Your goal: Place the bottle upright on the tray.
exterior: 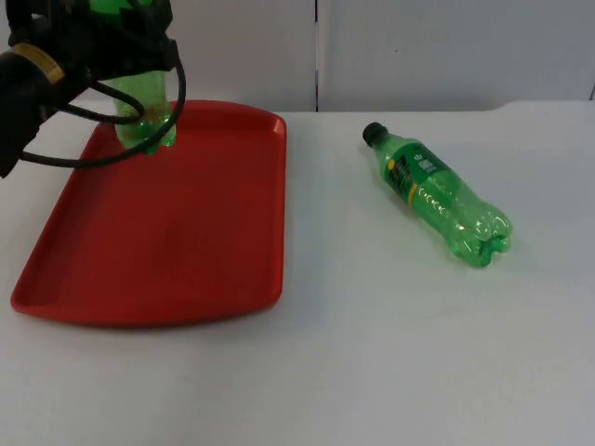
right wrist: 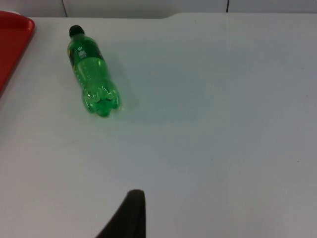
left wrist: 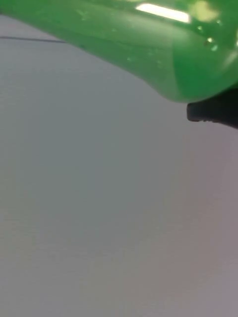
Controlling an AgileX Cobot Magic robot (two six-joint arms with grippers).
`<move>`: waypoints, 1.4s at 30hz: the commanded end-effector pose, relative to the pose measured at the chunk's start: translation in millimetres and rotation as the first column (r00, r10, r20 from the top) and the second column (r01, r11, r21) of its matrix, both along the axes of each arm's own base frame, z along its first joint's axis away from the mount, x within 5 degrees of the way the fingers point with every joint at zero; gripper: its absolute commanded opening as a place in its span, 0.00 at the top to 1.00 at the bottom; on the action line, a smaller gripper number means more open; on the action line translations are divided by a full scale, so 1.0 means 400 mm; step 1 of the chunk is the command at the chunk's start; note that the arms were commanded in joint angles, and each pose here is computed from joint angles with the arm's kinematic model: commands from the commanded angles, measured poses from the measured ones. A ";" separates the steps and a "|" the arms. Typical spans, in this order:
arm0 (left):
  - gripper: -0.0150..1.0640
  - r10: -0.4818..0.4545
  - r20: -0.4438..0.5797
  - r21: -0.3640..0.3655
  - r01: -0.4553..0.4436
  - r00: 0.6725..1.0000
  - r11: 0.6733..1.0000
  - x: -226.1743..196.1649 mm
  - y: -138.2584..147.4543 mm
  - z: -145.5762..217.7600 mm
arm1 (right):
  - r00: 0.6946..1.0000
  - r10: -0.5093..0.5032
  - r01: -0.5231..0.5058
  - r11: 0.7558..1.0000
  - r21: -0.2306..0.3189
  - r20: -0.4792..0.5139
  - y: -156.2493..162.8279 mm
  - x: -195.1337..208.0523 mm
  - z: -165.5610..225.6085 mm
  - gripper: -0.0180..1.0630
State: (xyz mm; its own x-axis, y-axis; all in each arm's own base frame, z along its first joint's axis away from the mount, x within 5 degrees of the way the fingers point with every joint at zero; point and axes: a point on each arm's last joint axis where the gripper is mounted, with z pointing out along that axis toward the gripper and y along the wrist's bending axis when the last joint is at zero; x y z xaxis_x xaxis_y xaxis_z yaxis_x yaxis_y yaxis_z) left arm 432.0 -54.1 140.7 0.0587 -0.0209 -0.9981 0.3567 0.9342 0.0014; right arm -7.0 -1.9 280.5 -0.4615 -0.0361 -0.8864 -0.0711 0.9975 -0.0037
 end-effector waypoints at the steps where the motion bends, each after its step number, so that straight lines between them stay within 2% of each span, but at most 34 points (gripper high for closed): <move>1: 0.99 0.012 0.022 -0.014 -0.011 1.000 1.000 0.015 0.005 -0.007 | 1.000 -0.006 0.006 1.000 0.001 0.008 0.000 -0.001 0.000 0.01; 17: 0.99 0.011 -0.053 -0.011 -0.011 0.999 1.000 0.046 0.003 -0.134 | 1.000 -0.006 0.006 1.000 0.001 0.008 0.000 -0.001 0.000 0.01; 24: 0.97 -0.002 -0.075 -0.004 0.002 0.997 1.000 0.044 0.001 -0.152 | 1.000 -0.006 0.006 1.000 0.001 0.008 0.000 -0.001 0.000 0.01; 26: 0.88 -0.012 -0.075 0.001 0.012 0.997 1.000 0.043 -0.002 -0.152 | 1.000 -0.006 0.006 1.000 0.001 0.008 0.000 -0.001 0.000 0.01; 27: 0.81 -0.016 -0.075 0.004 0.016 0.997 1.000 0.043 -0.002 -0.152 | 1.000 -0.006 0.006 1.000 0.001 0.008 0.000 -0.001 0.000 0.01; 28: 0.81 -0.016 -0.075 0.004 0.016 0.997 1.000 0.043 -0.002 -0.152 | 1.000 -0.006 0.006 1.000 0.001 0.008 0.000 -0.001 0.000 0.01; 29: 0.71 -0.025 -0.073 0.008 0.025 0.997 1.000 0.042 -0.004 -0.152 | 1.000 -0.006 0.006 1.000 0.001 0.008 0.000 -0.001 0.000 0.01; 31: 0.47 -0.045 -0.066 0.015 0.046 0.997 0.999 0.040 -0.009 -0.151 | 1.000 -0.006 0.006 1.000 0.001 0.008 0.000 -0.001 0.000 0.01; 33: 0.29 -0.045 -0.066 0.015 0.046 0.997 0.999 0.040 -0.009 -0.151 | 1.000 -0.006 0.006 1.000 0.001 0.008 0.000 -0.001 0.000 0.01; 34: 0.29 -0.045 -0.066 0.015 0.046 0.997 0.999 0.040 -0.009 -0.151 | 1.000 -0.006 0.006 1.000 0.001 0.008 0.000 -0.001 0.000 0.01; 37: 0.17 -0.045 -0.066 0.015 0.046 0.997 0.999 0.040 -0.009 -0.151 | 1.000 -0.006 0.006 1.000 0.001 0.008 0.000 -0.001 0.000 0.01; 42: 0.15 -0.047 -0.067 0.013 0.048 0.997 0.999 0.040 -0.009 -0.151 | 1.000 -0.006 0.006 1.000 0.001 0.008 0.000 -0.001 0.000 0.01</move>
